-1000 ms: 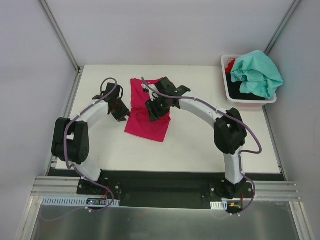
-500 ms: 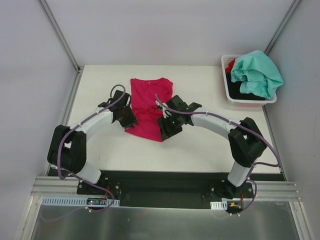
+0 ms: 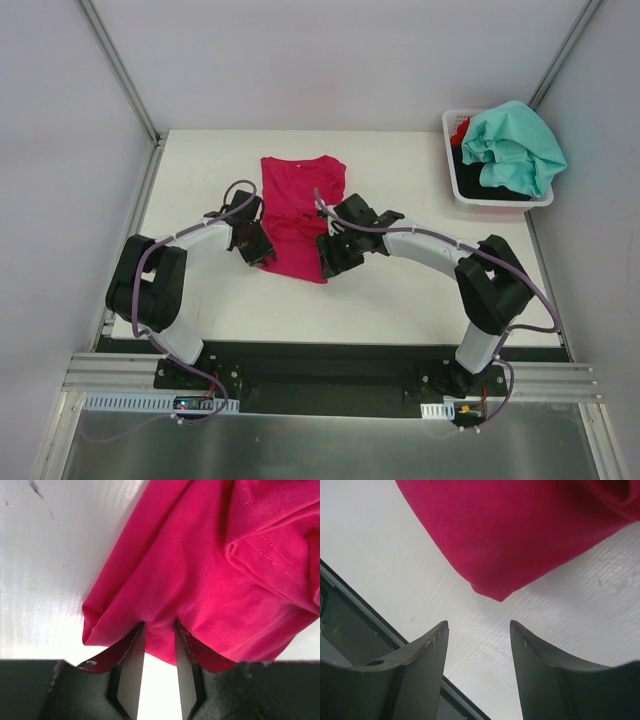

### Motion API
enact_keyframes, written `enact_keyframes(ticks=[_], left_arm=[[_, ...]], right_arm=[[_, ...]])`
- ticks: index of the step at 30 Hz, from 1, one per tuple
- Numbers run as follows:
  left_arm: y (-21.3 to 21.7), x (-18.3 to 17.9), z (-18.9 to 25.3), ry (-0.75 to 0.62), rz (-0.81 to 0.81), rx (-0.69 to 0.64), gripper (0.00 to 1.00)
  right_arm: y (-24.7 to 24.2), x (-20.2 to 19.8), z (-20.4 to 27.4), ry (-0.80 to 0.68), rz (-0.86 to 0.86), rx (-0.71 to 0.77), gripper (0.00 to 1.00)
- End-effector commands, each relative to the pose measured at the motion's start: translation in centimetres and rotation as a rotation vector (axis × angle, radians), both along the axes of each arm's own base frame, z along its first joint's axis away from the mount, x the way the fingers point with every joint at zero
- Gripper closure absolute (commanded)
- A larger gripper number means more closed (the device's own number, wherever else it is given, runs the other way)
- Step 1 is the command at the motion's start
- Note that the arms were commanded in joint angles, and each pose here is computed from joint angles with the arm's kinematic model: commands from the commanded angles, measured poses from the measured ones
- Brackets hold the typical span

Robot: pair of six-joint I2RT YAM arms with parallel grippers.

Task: Fold and stack the t-shirts

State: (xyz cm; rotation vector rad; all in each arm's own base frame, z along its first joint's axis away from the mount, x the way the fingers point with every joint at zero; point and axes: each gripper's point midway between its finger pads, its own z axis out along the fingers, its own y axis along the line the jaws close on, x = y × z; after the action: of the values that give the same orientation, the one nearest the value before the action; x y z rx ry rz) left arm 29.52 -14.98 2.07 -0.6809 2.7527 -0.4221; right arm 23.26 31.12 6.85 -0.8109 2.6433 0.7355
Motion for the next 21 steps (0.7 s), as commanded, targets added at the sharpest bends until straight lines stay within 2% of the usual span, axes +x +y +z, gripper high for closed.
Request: enact_keyframes(ticks=[1, 8, 21], left_arm=[[1.0, -0.7, -2.7, 0.035, 0.011, 0.045, 0.71], [0.3, -2.4, -3.8, 0.067, 0.018, 0.02, 0.71], [-2.6, -8.9, -3.8, 0.099, -0.041, -0.001, 0.72]], right_arm=[[1.1, 1.5, -0.1, -0.012, -0.017, 0.037, 0.45], [1.8, 1.8, -0.1, 0.0, -0.021, 0.062, 0.45], [1.0, 3.0, 3.0, -0.012, -0.091, 0.032, 0.46]])
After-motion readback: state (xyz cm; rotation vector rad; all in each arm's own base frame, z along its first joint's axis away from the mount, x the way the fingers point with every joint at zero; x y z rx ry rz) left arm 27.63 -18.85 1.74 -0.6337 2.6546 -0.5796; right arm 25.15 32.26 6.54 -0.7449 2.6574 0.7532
